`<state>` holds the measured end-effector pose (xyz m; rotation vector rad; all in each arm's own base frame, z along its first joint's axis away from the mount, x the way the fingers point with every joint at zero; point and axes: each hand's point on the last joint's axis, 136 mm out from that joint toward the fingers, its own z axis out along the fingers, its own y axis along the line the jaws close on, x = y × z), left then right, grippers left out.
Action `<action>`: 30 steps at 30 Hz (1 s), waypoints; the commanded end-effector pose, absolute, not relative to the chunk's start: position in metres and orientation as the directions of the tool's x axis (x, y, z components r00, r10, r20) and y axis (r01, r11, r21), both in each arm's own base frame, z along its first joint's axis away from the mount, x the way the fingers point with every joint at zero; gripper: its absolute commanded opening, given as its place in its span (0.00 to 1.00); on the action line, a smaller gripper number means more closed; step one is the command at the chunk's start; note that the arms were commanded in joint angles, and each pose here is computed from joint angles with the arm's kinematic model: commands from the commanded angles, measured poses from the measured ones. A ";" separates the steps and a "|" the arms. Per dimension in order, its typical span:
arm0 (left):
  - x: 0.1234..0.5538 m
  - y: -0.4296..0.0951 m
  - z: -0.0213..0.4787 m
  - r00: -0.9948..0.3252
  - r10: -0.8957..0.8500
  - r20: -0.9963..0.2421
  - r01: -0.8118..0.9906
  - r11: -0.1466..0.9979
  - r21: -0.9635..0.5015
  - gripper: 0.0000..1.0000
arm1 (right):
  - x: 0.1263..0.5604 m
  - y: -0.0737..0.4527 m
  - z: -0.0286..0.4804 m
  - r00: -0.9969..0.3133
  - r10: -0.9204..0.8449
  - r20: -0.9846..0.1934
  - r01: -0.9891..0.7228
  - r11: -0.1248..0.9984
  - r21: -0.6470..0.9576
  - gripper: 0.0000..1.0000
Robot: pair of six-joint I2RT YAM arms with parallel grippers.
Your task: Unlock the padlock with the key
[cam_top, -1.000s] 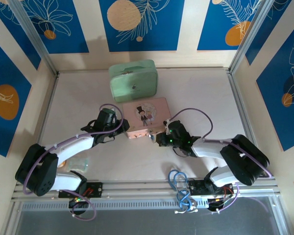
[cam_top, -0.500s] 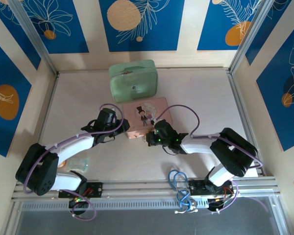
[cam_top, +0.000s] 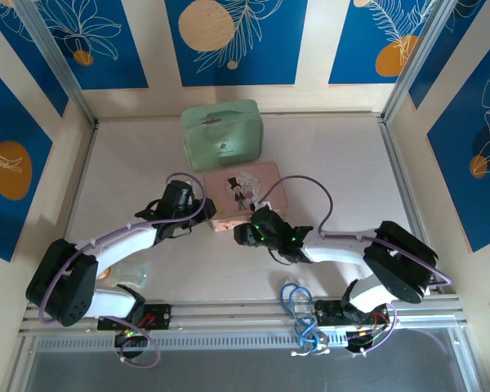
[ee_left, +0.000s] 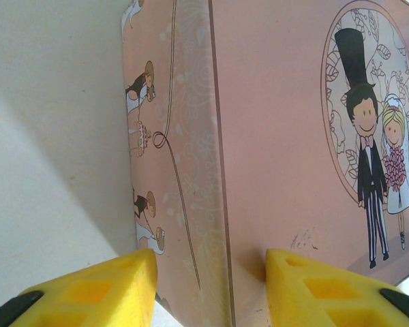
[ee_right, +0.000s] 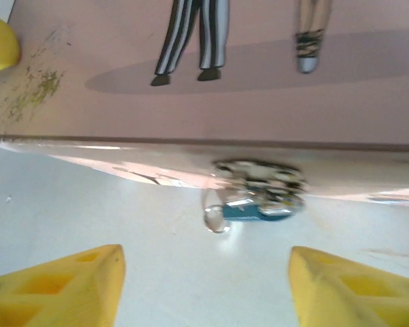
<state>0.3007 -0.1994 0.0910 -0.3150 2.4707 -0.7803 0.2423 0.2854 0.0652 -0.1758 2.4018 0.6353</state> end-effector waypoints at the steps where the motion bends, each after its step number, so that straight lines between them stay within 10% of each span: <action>1: 0.291 -0.179 0.062 -0.861 -0.355 -0.364 -0.138 0.852 -0.505 0.45 | 0.248 0.262 0.051 -0.794 0.119 -0.596 -0.145 0.916 0.375 0.69; 30: 0.289 -0.177 0.060 -0.863 -0.354 -0.360 -0.141 0.854 -0.501 0.45 | 0.273 0.292 0.009 -0.799 0.119 -0.590 -0.098 0.942 0.322 0.48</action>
